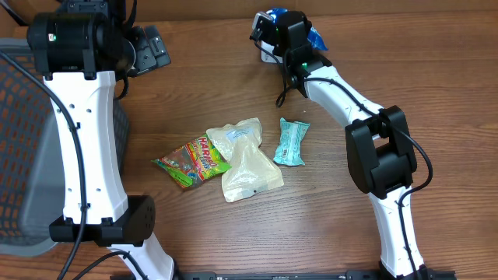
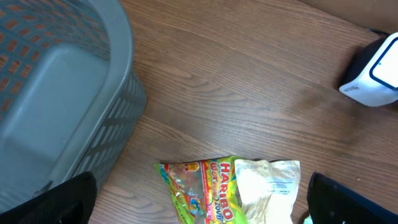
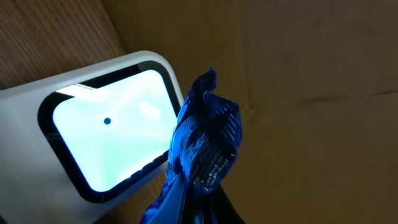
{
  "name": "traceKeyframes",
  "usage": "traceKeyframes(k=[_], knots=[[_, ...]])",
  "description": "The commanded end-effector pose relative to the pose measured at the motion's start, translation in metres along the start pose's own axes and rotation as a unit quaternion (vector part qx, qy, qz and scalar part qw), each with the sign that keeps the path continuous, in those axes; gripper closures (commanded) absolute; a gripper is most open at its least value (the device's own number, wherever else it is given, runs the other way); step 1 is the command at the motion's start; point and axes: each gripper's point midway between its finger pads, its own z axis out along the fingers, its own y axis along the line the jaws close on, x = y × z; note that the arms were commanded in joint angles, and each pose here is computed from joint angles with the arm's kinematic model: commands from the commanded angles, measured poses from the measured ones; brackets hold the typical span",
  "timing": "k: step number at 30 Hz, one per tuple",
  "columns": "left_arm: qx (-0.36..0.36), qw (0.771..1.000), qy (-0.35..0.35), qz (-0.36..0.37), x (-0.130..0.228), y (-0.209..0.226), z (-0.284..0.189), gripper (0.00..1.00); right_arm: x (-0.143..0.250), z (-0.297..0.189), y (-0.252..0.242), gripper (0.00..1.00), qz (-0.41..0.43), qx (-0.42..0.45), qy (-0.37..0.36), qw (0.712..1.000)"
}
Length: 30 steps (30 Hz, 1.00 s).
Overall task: Scan the item barcode
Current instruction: 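Hold the blue bar in front of the white scanner window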
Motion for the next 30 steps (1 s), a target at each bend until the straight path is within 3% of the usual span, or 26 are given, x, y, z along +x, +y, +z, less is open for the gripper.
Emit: traceKeyframes(k=[1, 25, 30], knots=[[-0.001, 1.000, -0.013, -0.009, -0.003, 0.003, -0.008, 0.00, -0.003, 0.000, -0.009, 0.96, 0.006, 0.012, -0.002, 1.000], [-0.001, 1.000, -0.013, -0.009, -0.003, 0.003, -0.008, 0.00, 0.000, -0.007, 0.000, 0.96, -0.007, -0.019, 0.007, 1.000], [-0.001, 1.000, -0.013, -0.009, -0.003, 0.003, -0.008, 0.00, -0.009, -0.036, -0.025, 0.96, 0.057, -0.025, 0.005, 0.998]])
